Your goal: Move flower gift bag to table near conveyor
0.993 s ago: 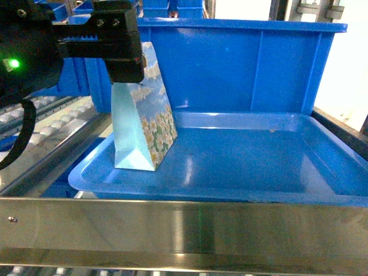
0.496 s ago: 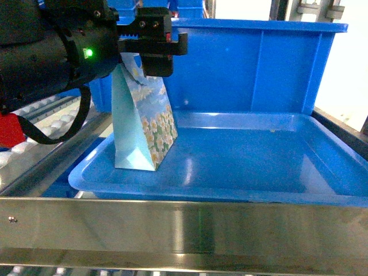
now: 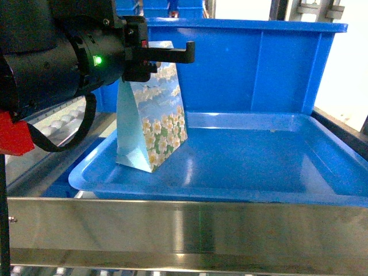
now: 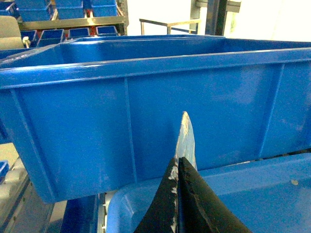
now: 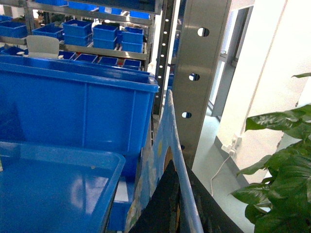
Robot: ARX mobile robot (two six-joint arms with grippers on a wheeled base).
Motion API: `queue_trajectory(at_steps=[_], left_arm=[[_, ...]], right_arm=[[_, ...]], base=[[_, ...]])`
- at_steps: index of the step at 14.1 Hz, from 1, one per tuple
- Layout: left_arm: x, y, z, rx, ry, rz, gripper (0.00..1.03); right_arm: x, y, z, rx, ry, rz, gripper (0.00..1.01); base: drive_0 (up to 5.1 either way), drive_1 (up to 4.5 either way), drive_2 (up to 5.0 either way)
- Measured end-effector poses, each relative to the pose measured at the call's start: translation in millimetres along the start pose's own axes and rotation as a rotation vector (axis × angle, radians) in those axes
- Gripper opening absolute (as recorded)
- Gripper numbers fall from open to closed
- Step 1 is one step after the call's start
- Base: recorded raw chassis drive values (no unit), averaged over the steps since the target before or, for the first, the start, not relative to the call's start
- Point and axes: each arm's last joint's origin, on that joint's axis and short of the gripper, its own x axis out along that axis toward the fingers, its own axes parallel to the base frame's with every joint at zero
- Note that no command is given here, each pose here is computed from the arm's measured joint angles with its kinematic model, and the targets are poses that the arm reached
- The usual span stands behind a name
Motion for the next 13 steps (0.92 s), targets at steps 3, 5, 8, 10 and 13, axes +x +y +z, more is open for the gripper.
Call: queue_trajectory(at_steps=[3, 5, 8, 10, 13], left_arm=[[-6.8, 1.7, 1.1, -0.003, -0.002, 0.015, 0.02], [-19.2, 8.4, 3.3, -0.015, -0.018, 0.031, 0.02], [-39.3, 25.7, 28.3, -0.056, -0.103, 0.071, 0.02], [-51.7, 32.9, 45.4, -0.079, -0.155, 0.09, 0.02], [-88.4, 45.4, 64.3, -0.092, -0.219, 0.141, 0.02]], right_arm=[[0.0, 0.0, 0.0, 0.0, 0.0, 0.0, 0.02], [0.0, 0.0, 0.0, 0.0, 0.0, 0.0, 0.02], [0.0, 0.0, 0.0, 0.0, 0.0, 0.0, 0.02], [0.0, 0.0, 0.0, 0.0, 0.0, 0.0, 0.02], [0.0, 0.0, 0.0, 0.0, 0.0, 0.0, 0.02]], base=[[0.0, 0.0, 0.0], [0.0, 0.0, 0.0], [0.0, 0.0, 0.0], [0.0, 0.0, 0.0], [0.0, 0.0, 0.0]])
